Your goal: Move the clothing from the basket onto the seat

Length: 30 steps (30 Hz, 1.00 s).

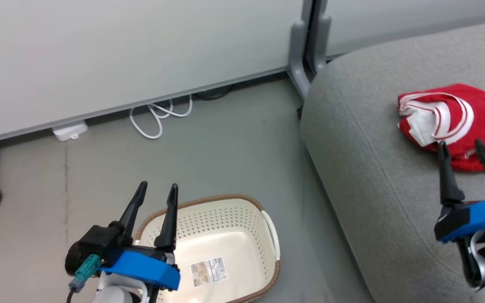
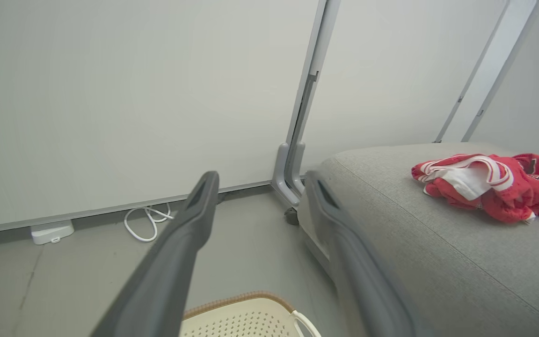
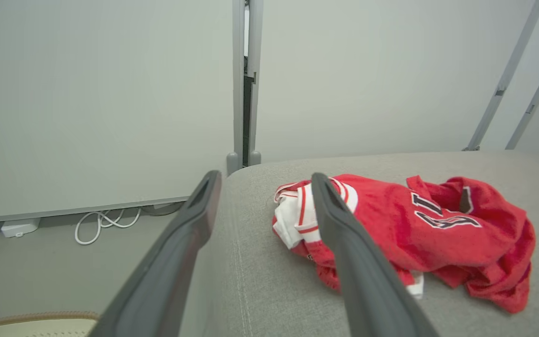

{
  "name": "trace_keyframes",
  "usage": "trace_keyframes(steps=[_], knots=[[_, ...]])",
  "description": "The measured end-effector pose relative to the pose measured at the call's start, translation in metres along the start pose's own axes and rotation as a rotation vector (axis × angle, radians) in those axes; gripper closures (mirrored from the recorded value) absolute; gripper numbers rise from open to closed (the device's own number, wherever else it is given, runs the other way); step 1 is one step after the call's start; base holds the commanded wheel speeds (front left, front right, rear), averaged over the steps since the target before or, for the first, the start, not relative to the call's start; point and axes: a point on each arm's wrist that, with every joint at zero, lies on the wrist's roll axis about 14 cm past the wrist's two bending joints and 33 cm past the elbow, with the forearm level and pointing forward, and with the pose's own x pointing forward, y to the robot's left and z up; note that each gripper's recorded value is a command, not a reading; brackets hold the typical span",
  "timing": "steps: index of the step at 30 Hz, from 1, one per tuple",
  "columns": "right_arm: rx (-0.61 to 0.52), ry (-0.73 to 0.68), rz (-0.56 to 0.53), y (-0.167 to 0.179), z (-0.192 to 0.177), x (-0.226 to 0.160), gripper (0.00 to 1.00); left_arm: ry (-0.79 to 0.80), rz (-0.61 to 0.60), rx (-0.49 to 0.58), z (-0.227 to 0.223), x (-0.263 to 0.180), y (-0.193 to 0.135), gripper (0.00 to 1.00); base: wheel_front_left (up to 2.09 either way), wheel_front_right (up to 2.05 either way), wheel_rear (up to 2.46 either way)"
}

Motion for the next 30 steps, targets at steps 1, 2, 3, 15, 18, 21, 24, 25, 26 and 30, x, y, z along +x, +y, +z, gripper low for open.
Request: trace_keyframes(steps=[1,2,3,15,18,21,24,25,26,30], knots=[[0.008,-0.005,0.021,0.009,0.001,-0.002,0.0,-0.002,0.023,0.002,0.001,-0.005,0.006,0.0,0.0,0.0,0.0],[0.019,-0.009,0.037,0.017,0.002,-0.004,0.0,-0.005,0.049,0.005,0.003,-0.011,0.013,0.0,0.0,0.0,0.0],[0.026,-0.01,0.053,0.024,0.002,-0.006,0.0,-0.009,0.071,0.01,0.005,-0.016,0.018,0.0,0.0,0.0,0.0],[0.094,-0.013,0.227,0.1,0.003,-0.03,0.0,-0.043,0.265,0.018,0.016,-0.076,0.06,0.0,0.0,0.0,0.0],[0.107,-0.004,0.25,0.111,0.0,-0.037,0.0,-0.05,0.301,0.016,0.017,-0.087,0.067,0.0,0.0,0.0,0.0],[0.117,-0.005,0.271,0.12,0.001,-0.04,0.0,-0.061,0.332,0.017,0.02,-0.096,0.074,0.0,0.0,0.0,0.0],[0.123,-0.001,0.284,0.126,0.001,-0.044,0.0,-0.067,0.351,0.017,0.021,-0.101,0.078,0.0,0.0,0.0,0.0],[0.124,-0.001,0.286,0.126,0.001,-0.045,0.0,-0.067,0.355,0.017,0.021,-0.103,0.079,0.0,0.0,0.0,0.0],[0.124,0.001,0.288,0.127,0.001,-0.046,0.0,-0.066,0.359,0.017,0.021,-0.104,0.08,0.0,0.0,0.0,0.0],[0.131,0.011,0.299,0.132,-0.001,-0.049,0.0,-0.065,0.369,0.018,0.021,-0.106,0.082,0.0,0.0,0.0,0.0]])
